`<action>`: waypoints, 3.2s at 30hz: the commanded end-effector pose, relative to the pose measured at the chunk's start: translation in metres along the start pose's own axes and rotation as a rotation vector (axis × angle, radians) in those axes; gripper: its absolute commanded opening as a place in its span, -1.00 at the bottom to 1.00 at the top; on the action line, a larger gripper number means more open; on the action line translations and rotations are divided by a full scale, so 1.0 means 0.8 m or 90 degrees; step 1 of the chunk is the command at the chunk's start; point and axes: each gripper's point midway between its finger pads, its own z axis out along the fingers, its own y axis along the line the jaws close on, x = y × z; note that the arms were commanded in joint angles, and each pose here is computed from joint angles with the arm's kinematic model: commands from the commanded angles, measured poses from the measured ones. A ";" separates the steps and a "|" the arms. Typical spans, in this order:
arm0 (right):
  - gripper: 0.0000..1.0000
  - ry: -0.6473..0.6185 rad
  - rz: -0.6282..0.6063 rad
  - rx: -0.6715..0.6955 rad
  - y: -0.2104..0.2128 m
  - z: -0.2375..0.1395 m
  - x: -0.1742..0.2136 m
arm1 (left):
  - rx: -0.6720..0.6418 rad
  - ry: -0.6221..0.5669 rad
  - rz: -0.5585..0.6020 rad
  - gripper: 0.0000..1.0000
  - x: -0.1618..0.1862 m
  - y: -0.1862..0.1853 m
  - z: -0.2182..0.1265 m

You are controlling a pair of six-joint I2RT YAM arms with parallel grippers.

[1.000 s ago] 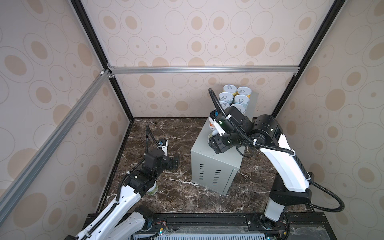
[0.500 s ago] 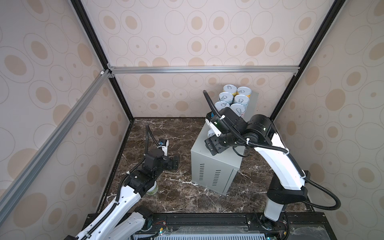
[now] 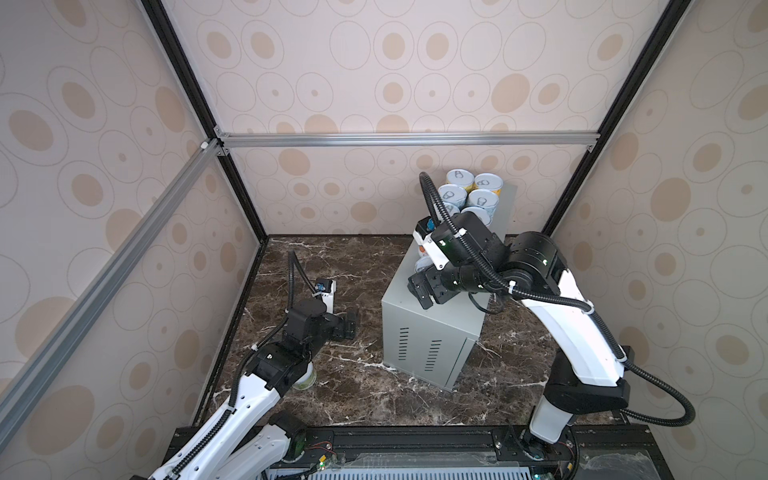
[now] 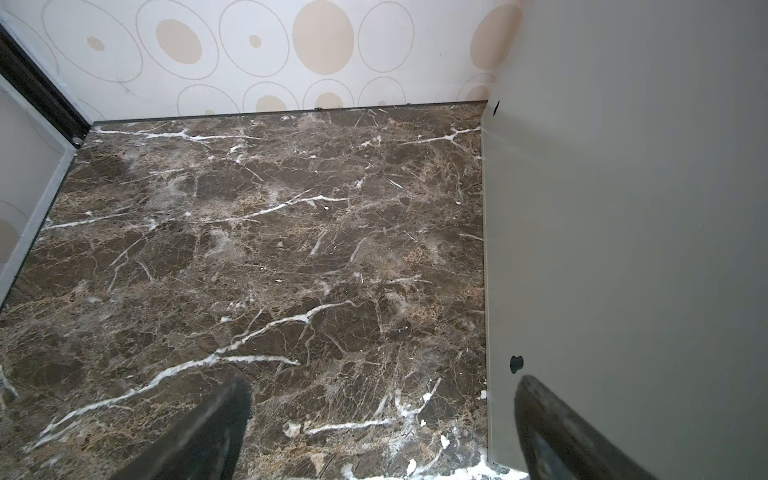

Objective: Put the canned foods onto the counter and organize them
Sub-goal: 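Carry the green can over the cabinet and lower it beside the front orange can, then open the right gripper to release the green can on the cabinet, then withdraw the right gripper while the left gripper moves toward the white-lidded can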

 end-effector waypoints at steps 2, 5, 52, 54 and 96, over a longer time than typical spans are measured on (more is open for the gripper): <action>0.97 -0.047 0.001 -0.006 -0.006 -0.030 -0.004 | -0.002 -0.015 0.014 0.98 -0.007 -0.001 -0.003; 0.99 -0.075 0.013 -0.010 -0.012 -0.048 -0.004 | -0.005 -0.015 0.014 0.98 -0.007 0.000 -0.003; -0.05 -0.213 0.161 -0.002 -0.025 -0.003 0.012 | -0.022 -0.015 0.015 0.98 -0.007 0.006 -0.002; -0.06 -0.215 0.160 0.004 -0.026 -0.003 0.011 | -0.023 -0.019 0.014 0.98 -0.008 0.007 -0.003; 0.43 -0.286 0.217 0.203 -0.168 -0.121 0.112 | -0.175 0.000 -0.134 0.98 -0.037 0.057 -0.038</action>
